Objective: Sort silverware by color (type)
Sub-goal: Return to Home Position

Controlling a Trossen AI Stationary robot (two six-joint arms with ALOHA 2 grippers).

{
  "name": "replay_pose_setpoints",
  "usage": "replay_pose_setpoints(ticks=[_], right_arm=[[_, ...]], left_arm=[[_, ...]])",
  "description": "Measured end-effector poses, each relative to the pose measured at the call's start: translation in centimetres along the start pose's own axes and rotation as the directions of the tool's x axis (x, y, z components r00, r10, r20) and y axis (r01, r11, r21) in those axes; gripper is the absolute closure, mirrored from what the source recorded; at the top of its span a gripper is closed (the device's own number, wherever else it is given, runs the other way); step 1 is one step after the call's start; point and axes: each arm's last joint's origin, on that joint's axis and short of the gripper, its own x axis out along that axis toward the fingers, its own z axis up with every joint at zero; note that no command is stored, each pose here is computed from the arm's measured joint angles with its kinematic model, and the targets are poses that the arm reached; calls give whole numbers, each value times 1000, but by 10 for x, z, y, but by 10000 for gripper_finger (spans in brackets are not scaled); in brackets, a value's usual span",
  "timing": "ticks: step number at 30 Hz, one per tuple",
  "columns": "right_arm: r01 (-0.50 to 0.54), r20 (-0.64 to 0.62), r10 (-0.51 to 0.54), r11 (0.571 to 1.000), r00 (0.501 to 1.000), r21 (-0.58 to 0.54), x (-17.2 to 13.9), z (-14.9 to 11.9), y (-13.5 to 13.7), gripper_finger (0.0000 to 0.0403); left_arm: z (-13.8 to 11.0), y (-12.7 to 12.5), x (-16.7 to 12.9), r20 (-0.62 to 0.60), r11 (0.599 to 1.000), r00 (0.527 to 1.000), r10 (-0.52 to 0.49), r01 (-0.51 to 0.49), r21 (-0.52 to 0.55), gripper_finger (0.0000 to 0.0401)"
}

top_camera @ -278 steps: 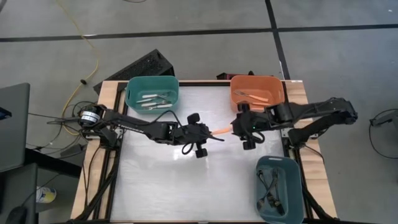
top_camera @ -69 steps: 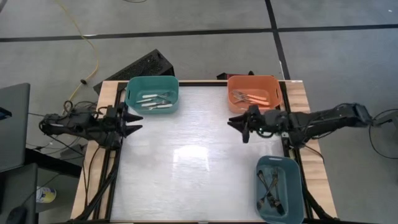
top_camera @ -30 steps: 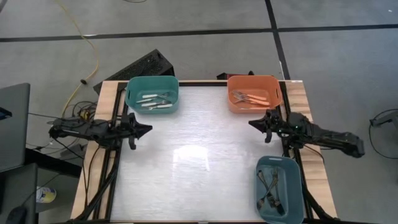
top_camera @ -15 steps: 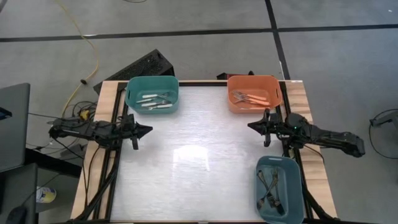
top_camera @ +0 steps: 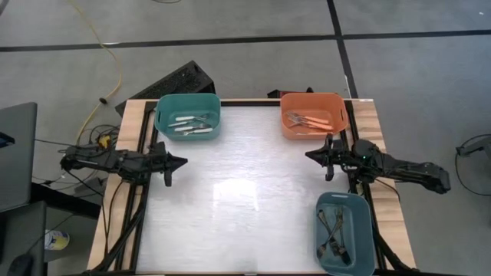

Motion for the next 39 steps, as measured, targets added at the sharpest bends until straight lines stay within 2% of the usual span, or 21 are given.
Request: replay_pose_setpoints(ticks=[39], right_arm=[[0,-3,0,1000,1000,1,0,-1,0,367]], left_arm=[[-1,1,-1,-21,1000,1000,9,-9,12,399]])
